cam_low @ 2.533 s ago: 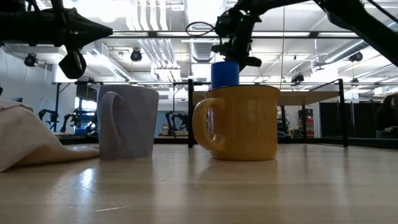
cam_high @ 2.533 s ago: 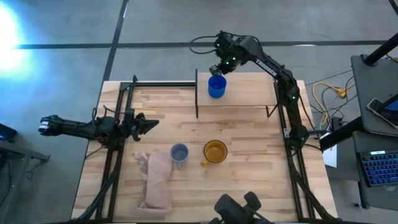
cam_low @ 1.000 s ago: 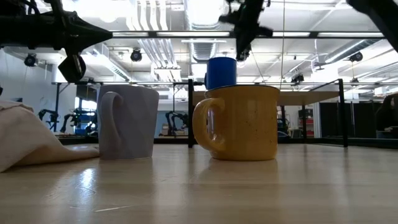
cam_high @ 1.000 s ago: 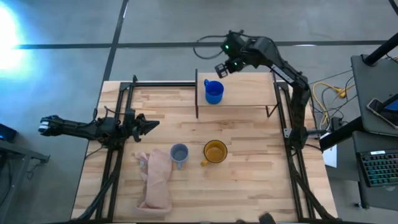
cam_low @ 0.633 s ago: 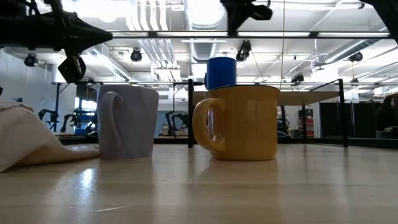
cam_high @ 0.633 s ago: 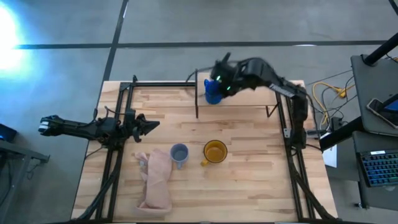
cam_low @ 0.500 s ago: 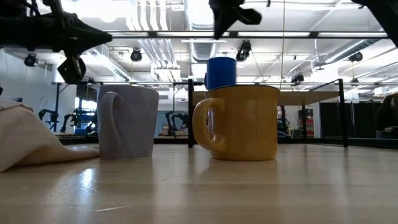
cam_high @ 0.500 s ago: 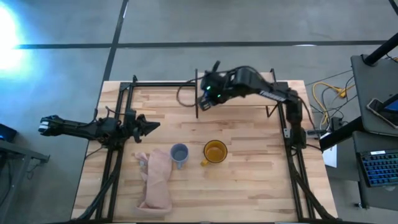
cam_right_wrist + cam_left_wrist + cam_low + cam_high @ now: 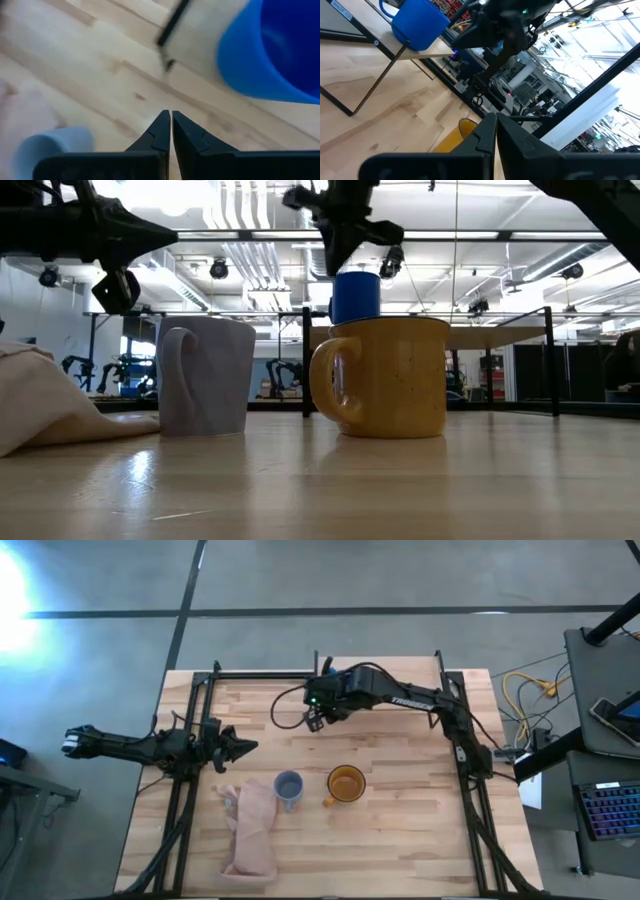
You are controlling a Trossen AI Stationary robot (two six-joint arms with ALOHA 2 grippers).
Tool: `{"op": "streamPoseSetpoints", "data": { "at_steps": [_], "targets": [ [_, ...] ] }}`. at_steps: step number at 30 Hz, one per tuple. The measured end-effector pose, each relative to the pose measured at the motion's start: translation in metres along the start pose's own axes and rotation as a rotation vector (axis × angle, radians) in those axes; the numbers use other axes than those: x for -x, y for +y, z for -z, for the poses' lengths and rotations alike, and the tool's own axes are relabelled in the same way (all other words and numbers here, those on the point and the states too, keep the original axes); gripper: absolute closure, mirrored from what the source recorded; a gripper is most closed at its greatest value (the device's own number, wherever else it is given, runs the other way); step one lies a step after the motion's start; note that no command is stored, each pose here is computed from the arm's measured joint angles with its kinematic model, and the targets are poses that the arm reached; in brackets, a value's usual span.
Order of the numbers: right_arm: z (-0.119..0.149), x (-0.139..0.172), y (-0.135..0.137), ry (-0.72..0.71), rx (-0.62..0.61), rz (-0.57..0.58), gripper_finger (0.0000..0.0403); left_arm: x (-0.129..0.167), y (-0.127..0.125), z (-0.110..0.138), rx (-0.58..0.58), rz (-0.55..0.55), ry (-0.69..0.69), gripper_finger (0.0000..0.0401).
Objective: Stack small to large cups/mugs on shelf
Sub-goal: Put the blue mug on the shelf
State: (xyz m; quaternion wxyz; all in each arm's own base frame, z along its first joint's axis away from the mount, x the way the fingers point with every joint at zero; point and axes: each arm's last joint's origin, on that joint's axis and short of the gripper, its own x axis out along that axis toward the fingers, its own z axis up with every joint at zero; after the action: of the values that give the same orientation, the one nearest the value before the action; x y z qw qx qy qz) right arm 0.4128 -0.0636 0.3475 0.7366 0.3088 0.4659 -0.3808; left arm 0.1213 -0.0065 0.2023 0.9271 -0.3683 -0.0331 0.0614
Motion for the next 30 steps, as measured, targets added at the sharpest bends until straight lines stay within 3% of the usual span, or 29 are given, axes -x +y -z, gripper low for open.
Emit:
{"op": "streamPoseSetpoints", "data": {
  "at_steps": [15, 30],
  "targets": [
    [0.000, 0.005, -0.015, -0.072, -0.035, 0.178, 0.0392, 0.000, 0.004, 0.005, -0.012, -0.004, 0.022, 0.0401],
    [-0.020, 0.001, -0.035, -0.141, -0.109, 0.253, 0.0392, 0.000, 0.004, 0.005, -0.009, 0.003, 0.027, 0.0401]
  ]
}}
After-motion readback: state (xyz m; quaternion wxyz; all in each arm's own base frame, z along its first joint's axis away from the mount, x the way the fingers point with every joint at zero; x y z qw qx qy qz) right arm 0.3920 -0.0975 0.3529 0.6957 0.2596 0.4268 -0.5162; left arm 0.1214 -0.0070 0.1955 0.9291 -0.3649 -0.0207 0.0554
